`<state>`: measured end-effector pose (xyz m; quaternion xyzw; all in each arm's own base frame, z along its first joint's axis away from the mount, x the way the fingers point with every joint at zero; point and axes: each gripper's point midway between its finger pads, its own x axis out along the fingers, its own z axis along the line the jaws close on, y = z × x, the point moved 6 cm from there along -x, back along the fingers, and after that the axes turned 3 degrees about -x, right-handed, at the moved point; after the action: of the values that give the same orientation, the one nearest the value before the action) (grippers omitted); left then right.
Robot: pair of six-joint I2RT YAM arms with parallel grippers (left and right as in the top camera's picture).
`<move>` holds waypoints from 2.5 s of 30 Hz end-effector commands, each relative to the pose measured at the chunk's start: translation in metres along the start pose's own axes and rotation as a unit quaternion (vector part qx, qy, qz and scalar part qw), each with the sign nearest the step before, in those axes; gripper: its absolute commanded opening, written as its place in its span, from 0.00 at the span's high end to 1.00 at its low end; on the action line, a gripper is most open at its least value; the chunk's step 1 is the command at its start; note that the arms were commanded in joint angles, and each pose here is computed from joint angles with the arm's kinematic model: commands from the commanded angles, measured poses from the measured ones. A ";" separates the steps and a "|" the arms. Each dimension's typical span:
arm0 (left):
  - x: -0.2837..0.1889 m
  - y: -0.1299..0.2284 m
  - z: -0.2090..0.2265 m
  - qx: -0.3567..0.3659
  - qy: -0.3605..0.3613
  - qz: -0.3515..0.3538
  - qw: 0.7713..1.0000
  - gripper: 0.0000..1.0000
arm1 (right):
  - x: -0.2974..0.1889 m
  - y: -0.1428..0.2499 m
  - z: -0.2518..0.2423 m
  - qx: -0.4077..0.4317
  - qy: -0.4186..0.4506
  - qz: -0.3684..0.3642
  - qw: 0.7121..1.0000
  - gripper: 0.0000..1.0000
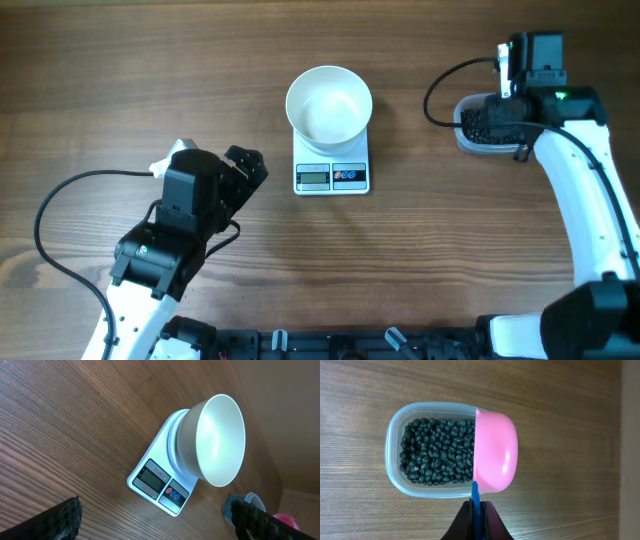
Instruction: Scoop item into bowl and weigh 150g on scale
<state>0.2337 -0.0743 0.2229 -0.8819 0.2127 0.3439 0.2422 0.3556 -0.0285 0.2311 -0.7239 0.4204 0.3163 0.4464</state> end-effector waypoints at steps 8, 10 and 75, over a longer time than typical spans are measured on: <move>-0.012 0.000 -0.028 0.157 0.053 0.032 0.986 0.01 | 0.012 -0.005 -0.005 0.010 -0.017 -0.002 1.000 0.96; -0.015 -0.001 -0.033 0.169 0.034 0.044 0.984 0.00 | 0.008 -0.006 -0.007 0.027 -0.030 -0.013 0.999 0.96; 0.172 0.140 -0.042 0.351 -0.098 0.066 0.929 0.96 | -0.052 -0.008 -0.042 0.141 -0.163 -0.151 0.965 0.96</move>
<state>0.2939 -0.2465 0.0922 -0.6870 0.3610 0.3459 0.5273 0.3427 -0.0486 0.2816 -0.6418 0.2858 0.3076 0.6418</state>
